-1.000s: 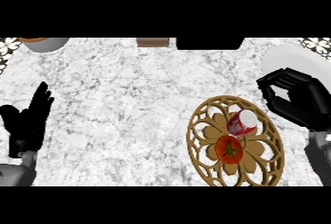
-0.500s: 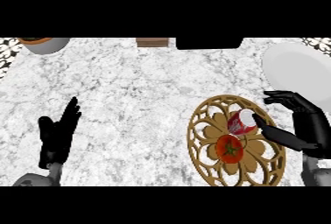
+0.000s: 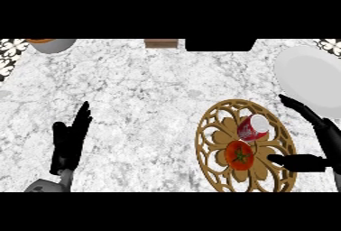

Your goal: Pick the can from the placemat and place it in the plate

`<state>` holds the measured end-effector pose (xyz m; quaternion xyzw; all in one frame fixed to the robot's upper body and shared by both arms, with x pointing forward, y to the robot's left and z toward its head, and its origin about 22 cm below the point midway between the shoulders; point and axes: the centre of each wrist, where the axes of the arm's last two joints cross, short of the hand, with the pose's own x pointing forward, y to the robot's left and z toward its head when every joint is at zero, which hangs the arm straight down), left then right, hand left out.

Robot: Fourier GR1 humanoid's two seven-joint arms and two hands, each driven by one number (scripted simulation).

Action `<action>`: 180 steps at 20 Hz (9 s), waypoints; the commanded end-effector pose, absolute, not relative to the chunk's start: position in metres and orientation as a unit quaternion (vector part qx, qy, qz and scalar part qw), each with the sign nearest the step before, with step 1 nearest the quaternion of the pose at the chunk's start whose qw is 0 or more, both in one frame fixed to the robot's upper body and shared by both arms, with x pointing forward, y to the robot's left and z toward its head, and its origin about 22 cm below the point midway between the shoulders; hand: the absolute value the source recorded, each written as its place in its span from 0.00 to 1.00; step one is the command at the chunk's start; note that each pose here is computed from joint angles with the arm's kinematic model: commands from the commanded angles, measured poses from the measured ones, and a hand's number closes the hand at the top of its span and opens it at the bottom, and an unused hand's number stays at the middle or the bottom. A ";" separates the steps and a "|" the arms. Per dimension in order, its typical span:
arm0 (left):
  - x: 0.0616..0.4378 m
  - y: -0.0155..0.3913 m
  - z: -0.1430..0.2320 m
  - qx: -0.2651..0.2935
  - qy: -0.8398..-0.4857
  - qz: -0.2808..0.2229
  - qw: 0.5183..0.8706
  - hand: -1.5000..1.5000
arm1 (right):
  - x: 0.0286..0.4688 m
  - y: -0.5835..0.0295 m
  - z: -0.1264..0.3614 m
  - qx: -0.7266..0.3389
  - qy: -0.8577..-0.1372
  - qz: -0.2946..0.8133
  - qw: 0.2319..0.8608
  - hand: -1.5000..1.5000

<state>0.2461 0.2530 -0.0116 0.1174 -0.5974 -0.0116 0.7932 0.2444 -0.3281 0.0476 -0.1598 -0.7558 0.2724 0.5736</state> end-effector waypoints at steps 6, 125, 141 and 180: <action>0.247 0.259 -0.017 0.115 -0.599 -0.009 0.792 0.50 | 0.265 -0.312 0.119 -0.237 -0.641 0.423 0.595 0.00; 0.260 0.242 -0.007 0.104 -0.609 -0.034 0.786 0.50 | 0.333 -0.523 0.117 -0.138 -0.749 0.151 0.630 0.00; 0.262 0.248 0.000 0.100 -0.615 -0.037 0.781 0.50 | 0.305 -0.540 0.094 -0.080 -0.760 0.137 0.631 0.00; 0.261 0.231 -0.005 0.089 -0.616 -0.035 0.782 0.50 | 0.259 -0.572 0.088 -0.233 -0.723 0.101 0.642 0.00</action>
